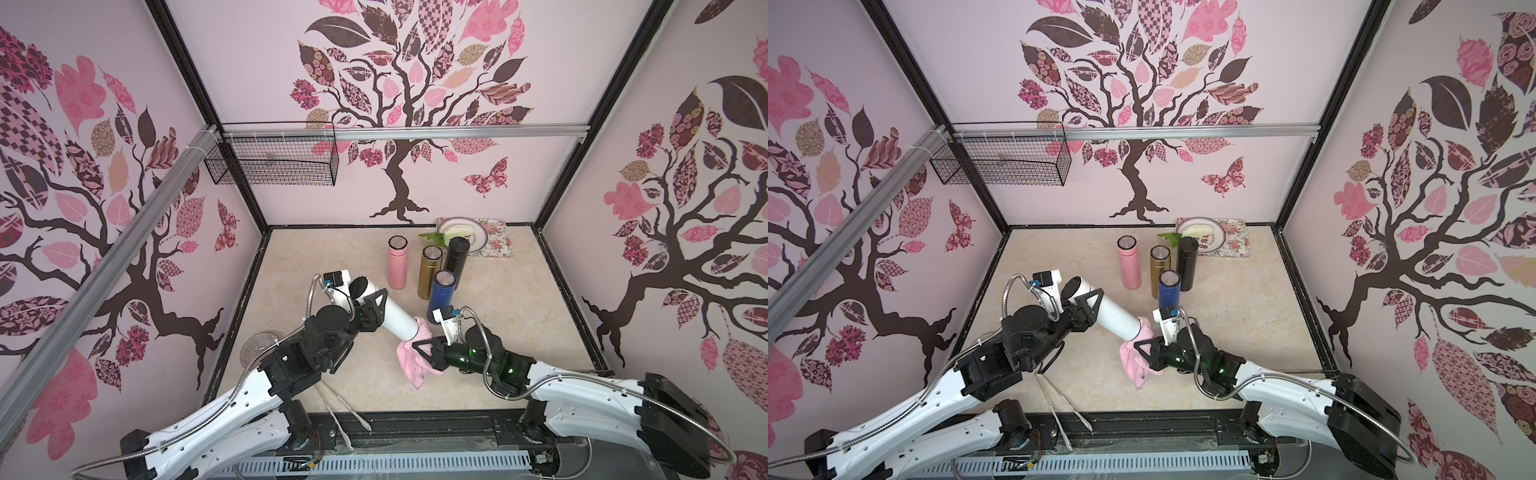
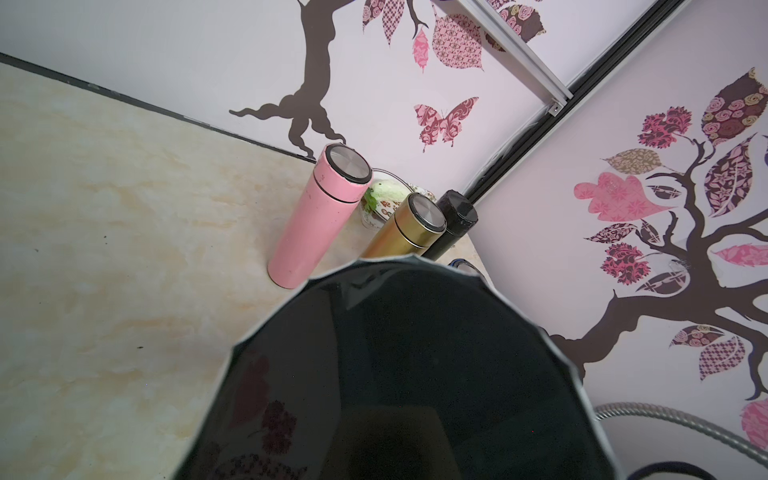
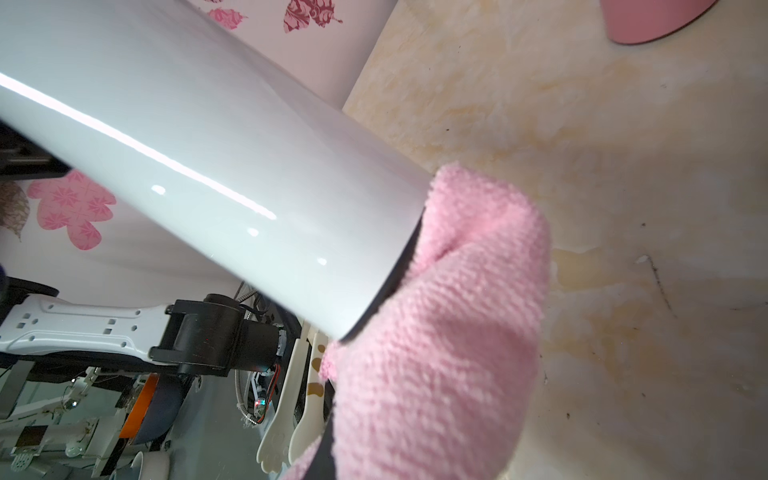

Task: Wipe the surface of the thermos
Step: Wipe the dirt from the surface of the thermos.

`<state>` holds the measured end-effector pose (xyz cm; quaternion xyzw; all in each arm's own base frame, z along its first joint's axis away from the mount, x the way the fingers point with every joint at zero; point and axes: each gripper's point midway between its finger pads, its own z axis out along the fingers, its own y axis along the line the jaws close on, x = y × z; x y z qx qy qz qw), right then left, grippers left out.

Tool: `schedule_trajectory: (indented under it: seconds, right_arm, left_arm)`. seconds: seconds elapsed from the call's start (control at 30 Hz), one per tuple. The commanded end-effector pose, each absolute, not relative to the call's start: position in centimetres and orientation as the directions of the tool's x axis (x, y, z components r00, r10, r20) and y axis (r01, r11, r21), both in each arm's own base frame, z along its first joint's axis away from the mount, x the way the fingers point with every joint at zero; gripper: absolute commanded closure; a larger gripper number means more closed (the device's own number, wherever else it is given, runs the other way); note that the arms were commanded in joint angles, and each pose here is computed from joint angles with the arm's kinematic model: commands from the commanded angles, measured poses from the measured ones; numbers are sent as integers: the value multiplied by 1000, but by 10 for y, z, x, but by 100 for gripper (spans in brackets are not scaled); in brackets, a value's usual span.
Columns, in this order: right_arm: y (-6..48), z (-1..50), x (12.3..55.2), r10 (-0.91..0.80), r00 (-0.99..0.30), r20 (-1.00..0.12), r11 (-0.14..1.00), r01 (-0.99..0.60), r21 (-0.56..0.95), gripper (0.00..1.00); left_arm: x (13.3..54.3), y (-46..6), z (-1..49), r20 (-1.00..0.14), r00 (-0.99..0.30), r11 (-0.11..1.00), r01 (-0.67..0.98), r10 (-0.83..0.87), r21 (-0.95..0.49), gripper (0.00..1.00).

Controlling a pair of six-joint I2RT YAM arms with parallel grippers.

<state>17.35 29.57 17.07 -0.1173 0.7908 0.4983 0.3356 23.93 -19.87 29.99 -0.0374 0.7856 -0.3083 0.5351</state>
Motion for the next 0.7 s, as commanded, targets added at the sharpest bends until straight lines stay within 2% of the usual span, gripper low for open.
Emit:
schedule_trajectory:
  seconds: [0.0,0.13,0.27,0.33,0.43,0.67]
  right_arm:
    - [289,239,175,277,-627,-728,392,-618,682,100]
    - [288,253,176,314,-606,-731,362,-636,682,100]
    - [311,253,173,284,-643,-712,281,-654,703,100]
    - [322,242,175,253,-667,-701,276,-644,713,100]
    - [332,214,177,194,-695,-693,326,-620,713,100]
    - [319,143,183,151,-768,-622,484,-491,724,100]
  left_arm:
    - [236,-193,273,-843,-448,858,262,-297,-441,100]
    - [232,-203,287,-823,-451,802,314,-345,-509,100]
    - [229,-210,305,-792,-451,740,344,-411,-579,100]
    - [229,-211,311,-783,-451,726,345,-428,-595,100]
    - [229,-213,318,-777,-446,710,354,-444,-609,100]
    - [225,-204,336,-783,-409,697,374,-468,-612,100]
